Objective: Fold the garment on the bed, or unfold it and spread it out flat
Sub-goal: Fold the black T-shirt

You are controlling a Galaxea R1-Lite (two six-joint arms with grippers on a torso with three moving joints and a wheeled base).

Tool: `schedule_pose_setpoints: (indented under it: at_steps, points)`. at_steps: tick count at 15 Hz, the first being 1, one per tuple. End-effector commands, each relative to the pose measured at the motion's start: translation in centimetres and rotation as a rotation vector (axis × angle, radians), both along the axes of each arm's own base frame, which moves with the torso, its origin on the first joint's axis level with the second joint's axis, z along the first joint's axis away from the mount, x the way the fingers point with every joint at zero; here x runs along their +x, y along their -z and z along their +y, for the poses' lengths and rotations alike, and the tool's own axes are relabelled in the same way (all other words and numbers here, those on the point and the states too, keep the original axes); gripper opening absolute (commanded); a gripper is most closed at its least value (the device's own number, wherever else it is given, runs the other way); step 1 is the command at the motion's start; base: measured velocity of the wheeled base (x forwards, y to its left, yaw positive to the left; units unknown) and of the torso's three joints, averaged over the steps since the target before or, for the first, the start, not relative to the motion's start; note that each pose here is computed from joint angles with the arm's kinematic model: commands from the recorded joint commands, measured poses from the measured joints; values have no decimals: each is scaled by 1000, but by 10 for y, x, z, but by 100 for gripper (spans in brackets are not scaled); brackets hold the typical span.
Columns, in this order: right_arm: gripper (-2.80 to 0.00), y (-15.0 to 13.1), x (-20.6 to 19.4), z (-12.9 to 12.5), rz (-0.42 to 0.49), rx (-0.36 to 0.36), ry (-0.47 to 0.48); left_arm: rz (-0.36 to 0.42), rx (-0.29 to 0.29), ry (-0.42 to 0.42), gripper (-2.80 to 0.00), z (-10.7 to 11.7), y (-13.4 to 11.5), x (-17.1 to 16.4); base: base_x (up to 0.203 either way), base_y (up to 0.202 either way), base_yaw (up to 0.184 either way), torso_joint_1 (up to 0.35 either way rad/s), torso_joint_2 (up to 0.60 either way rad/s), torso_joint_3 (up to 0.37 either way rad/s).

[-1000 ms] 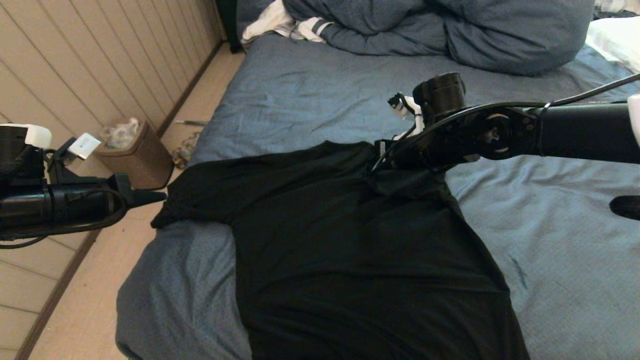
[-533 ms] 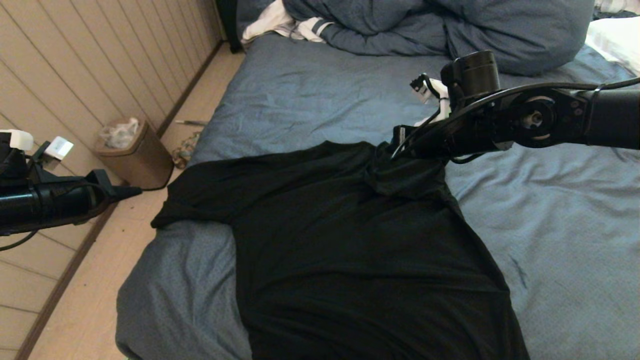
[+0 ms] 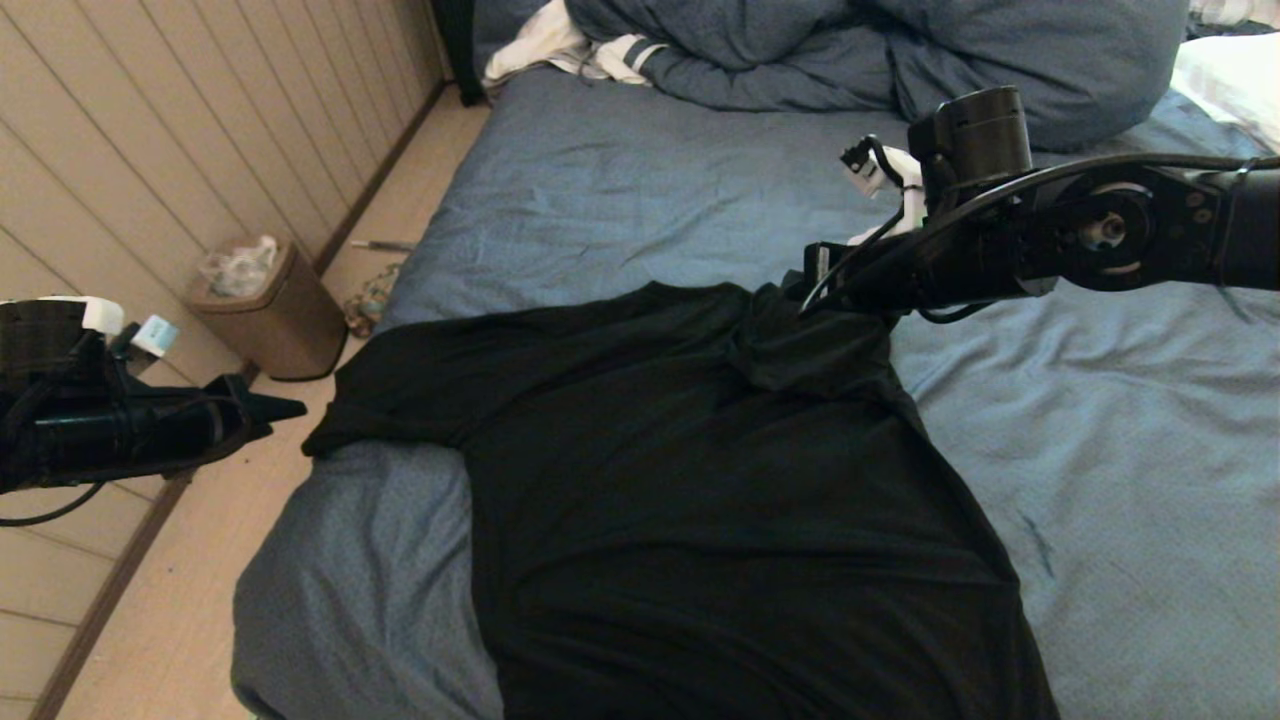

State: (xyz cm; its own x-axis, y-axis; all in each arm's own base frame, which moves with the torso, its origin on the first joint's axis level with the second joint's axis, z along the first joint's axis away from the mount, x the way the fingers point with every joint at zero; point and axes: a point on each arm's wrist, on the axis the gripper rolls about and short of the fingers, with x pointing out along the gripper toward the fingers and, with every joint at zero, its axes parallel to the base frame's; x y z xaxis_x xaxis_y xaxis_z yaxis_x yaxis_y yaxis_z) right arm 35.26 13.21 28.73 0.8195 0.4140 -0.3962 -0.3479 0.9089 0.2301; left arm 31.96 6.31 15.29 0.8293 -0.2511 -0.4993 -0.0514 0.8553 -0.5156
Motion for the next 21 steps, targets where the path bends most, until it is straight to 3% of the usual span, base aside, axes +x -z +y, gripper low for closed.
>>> schedule_pose_setpoints:
  at_steps: [1,10,11,12,18,21]
  points:
    - [-280,2,1,1,5,-1,-3,27,-18,14,0,-1,9,4,0,0,0,0,0,0]
    - [-280,11,7,0,32,-6,5,76,-86,94,0,-32,20,13,0,0,0,0,0,0]
    - [-280,11,7,-1,33,-6,6,75,-89,93,-169,-32,19,14,0,0,0,0,0,0]
    - [-280,11,7,-1,33,-6,7,73,-90,91,-280,-32,19,14,0,0,0,0,0,0]
    - [-280,13,5,-4,40,-10,12,9,-72,87,-280,-33,5,11,0,0,0,0,0,0]
    - [-280,10,2,-7,30,-6,17,-85,-45,81,-280,-33,-20,4,0,0,0,0,0,0]
